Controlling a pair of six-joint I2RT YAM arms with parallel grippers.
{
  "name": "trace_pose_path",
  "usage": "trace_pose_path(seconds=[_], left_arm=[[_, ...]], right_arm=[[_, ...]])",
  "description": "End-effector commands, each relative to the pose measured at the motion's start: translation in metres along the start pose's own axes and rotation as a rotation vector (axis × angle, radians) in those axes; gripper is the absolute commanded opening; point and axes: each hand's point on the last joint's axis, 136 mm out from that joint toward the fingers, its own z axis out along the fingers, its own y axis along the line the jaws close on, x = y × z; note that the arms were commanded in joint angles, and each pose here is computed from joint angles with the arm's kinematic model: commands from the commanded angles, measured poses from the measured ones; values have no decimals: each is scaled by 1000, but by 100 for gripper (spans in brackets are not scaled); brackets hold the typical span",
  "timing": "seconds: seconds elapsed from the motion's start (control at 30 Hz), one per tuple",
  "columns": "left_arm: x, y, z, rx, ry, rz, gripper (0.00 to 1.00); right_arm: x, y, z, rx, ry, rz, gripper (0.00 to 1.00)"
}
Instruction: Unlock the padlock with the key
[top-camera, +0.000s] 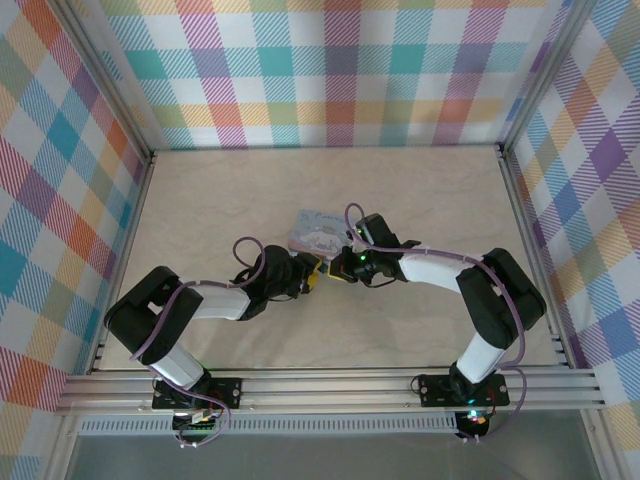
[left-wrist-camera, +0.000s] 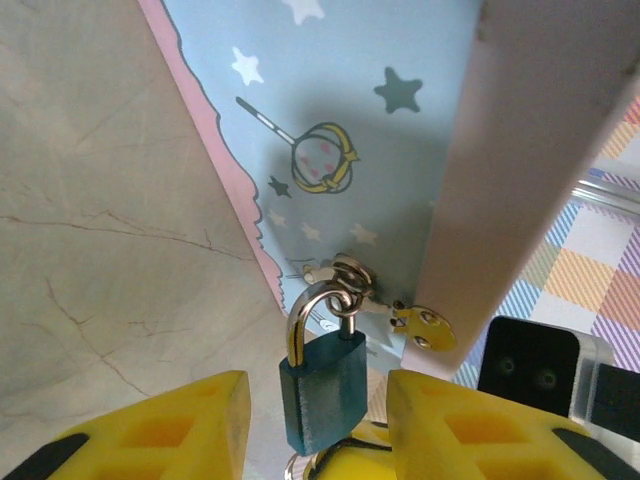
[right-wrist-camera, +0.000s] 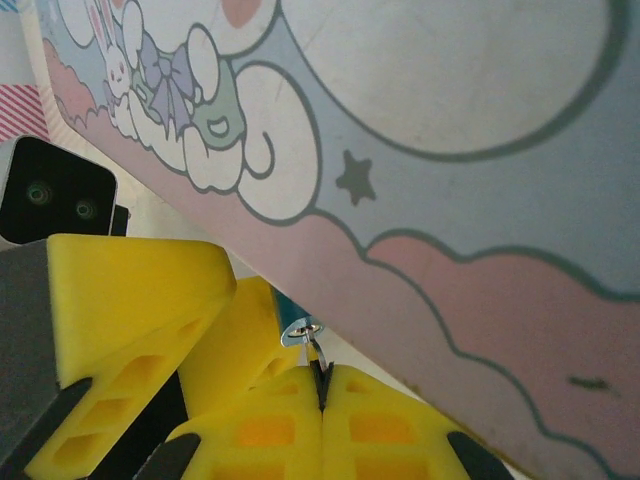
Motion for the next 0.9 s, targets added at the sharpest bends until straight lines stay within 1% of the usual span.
trace_pose_path(seconds=[0.0,0.27,0.53,0.77,0.87], left_arm=[[7,-13,5,47,13,-2,40],[9,-14,7,56,14,-1,35],[9,-14,8,60,14,-3,24],[9,-13,8,58,11,-2,8],[8,-13,7,57,8,-2,3]], right_arm=[[0,16,-3,-76,-2,7,0],[0,22,-3,-115,0,44,0],[2,24,-2,-146,6,84,2],[0,20,-12,-111,-46,59,10],[-1,18,-16,-102,-66,54,17]])
